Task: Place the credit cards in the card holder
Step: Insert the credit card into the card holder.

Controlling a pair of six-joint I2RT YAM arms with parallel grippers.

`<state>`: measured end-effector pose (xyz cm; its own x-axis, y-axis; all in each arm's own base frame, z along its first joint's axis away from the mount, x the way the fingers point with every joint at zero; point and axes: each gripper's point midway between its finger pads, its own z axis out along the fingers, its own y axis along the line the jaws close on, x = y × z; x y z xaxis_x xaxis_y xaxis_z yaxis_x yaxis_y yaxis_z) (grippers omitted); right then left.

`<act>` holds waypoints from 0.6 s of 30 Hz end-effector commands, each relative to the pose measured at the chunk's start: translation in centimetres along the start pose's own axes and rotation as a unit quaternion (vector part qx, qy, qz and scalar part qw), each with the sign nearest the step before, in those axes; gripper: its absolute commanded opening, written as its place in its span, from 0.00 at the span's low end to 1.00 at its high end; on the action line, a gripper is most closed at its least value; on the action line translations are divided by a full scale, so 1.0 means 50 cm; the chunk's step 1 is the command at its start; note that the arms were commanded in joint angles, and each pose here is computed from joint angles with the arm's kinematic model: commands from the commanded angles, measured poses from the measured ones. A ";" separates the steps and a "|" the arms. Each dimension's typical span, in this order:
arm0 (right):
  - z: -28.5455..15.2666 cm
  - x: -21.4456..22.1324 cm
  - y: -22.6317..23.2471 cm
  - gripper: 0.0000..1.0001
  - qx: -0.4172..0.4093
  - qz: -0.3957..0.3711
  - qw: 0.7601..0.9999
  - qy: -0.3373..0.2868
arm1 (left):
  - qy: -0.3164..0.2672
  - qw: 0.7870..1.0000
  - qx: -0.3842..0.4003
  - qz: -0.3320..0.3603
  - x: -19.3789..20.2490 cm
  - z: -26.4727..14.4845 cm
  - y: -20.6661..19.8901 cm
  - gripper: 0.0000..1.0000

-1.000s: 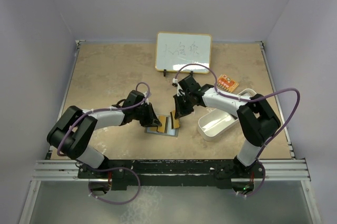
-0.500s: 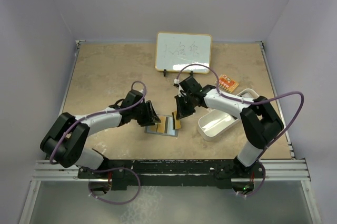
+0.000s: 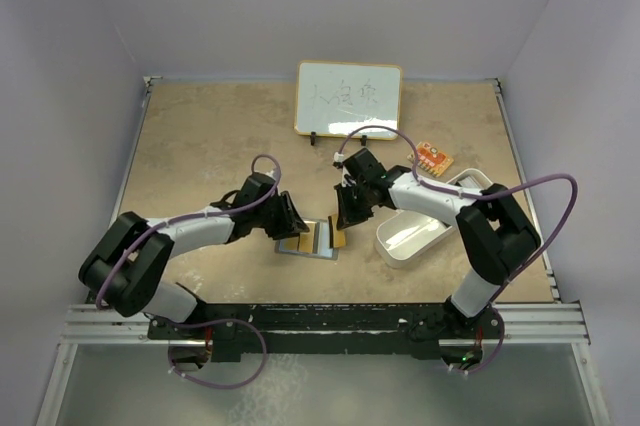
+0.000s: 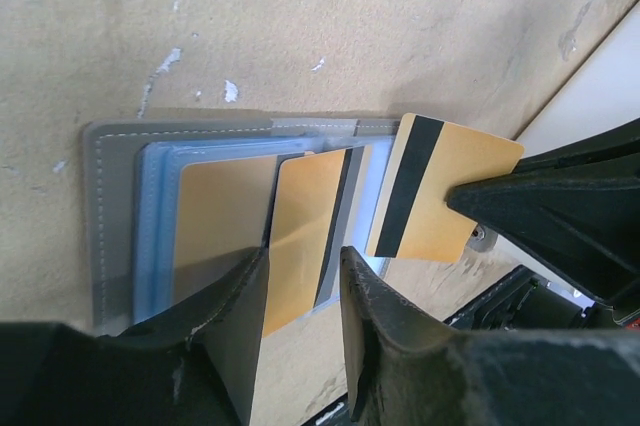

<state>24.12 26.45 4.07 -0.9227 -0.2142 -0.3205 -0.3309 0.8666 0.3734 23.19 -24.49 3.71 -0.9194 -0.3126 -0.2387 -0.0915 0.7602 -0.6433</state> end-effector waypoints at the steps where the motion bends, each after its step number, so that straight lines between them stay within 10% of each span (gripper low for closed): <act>1: 0.003 0.001 -0.026 0.00 0.029 -0.001 0.999 -0.012 | -0.003 1.000 0.022 0.001 0.003 0.017 -0.025 0.31; 18: 0.000 0.000 -0.024 0.00 0.027 -0.008 1.000 -0.012 | 0.001 0.997 0.078 0.008 0.021 0.041 -0.089 0.29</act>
<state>24.37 26.35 4.26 -0.9190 -0.2038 -0.3376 -0.3297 0.8668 0.3742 22.86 -27.17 3.29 -0.9259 -0.2971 -0.2335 -0.0636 0.7317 -0.6787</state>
